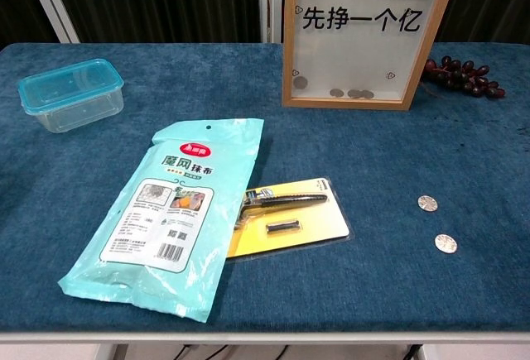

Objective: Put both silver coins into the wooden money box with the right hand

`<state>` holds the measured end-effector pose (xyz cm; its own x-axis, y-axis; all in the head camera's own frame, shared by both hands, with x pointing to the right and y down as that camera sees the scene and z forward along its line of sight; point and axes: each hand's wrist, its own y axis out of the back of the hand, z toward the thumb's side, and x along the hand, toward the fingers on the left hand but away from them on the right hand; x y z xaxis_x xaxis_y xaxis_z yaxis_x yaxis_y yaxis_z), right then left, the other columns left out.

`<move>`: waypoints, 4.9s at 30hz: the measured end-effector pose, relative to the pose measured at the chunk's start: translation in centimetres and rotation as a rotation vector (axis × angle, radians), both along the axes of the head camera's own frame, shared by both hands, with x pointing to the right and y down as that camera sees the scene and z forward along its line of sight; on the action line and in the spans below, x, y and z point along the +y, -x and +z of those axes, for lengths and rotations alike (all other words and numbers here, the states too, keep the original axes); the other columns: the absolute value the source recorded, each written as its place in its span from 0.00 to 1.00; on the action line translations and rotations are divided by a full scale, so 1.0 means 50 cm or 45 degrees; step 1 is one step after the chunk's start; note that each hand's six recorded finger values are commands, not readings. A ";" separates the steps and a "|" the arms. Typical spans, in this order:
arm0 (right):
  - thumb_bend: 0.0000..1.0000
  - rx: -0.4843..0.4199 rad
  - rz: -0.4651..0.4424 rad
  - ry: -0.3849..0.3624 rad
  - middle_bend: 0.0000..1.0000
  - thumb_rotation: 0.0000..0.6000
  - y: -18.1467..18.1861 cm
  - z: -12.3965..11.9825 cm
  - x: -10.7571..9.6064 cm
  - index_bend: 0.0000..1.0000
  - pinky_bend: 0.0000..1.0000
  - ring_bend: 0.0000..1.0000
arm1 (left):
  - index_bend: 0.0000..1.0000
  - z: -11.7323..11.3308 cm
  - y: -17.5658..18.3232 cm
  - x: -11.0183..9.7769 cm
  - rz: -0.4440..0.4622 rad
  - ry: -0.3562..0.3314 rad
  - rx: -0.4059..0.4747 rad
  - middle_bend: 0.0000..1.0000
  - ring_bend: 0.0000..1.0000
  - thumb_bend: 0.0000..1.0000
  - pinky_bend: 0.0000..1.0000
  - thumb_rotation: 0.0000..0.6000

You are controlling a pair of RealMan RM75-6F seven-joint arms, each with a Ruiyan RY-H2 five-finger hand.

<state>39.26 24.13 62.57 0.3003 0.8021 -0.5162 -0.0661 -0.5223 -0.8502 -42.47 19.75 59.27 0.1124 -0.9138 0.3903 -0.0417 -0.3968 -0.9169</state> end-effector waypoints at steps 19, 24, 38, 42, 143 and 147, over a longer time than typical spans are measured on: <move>0.33 -0.067 -0.166 0.144 0.00 1.00 0.109 0.110 0.042 0.25 0.00 0.00 | 0.00 0.002 0.019 0.013 -0.022 0.015 -0.005 0.00 0.00 0.05 0.00 1.00; 0.33 -0.089 -0.145 0.162 0.00 1.00 0.115 0.129 0.048 0.27 0.00 0.00 | 0.00 0.003 0.024 0.013 -0.027 0.020 -0.008 0.00 0.00 0.05 0.00 1.00; 0.33 -0.158 -0.135 0.184 0.00 1.00 0.141 0.155 0.055 0.32 0.00 0.00 | 0.00 0.007 0.031 0.012 -0.038 0.034 -0.006 0.00 0.00 0.05 0.00 1.00; 0.33 -0.166 -0.136 0.186 0.00 1.00 0.145 0.158 0.056 0.34 0.00 0.00 | 0.00 0.007 0.033 0.013 -0.040 0.035 -0.004 0.00 0.00 0.05 0.00 1.00; 0.39 -0.221 -0.194 0.128 0.00 1.00 0.159 0.169 0.056 0.58 0.00 0.00 | 0.00 0.006 0.060 0.027 -0.047 0.045 0.037 0.00 0.00 0.05 0.00 1.00; 0.39 -0.225 -0.195 0.127 0.00 1.00 0.160 0.170 0.054 0.64 0.00 0.00 | 0.00 0.006 0.061 0.028 -0.048 0.045 0.038 0.00 0.00 0.05 0.00 1.00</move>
<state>31.25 26.84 71.05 0.5068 0.6881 -0.5193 -0.0060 -0.5995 -0.8003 -45.52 21.13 59.57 0.0900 -0.9032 0.4197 -0.0846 -0.4268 -0.9004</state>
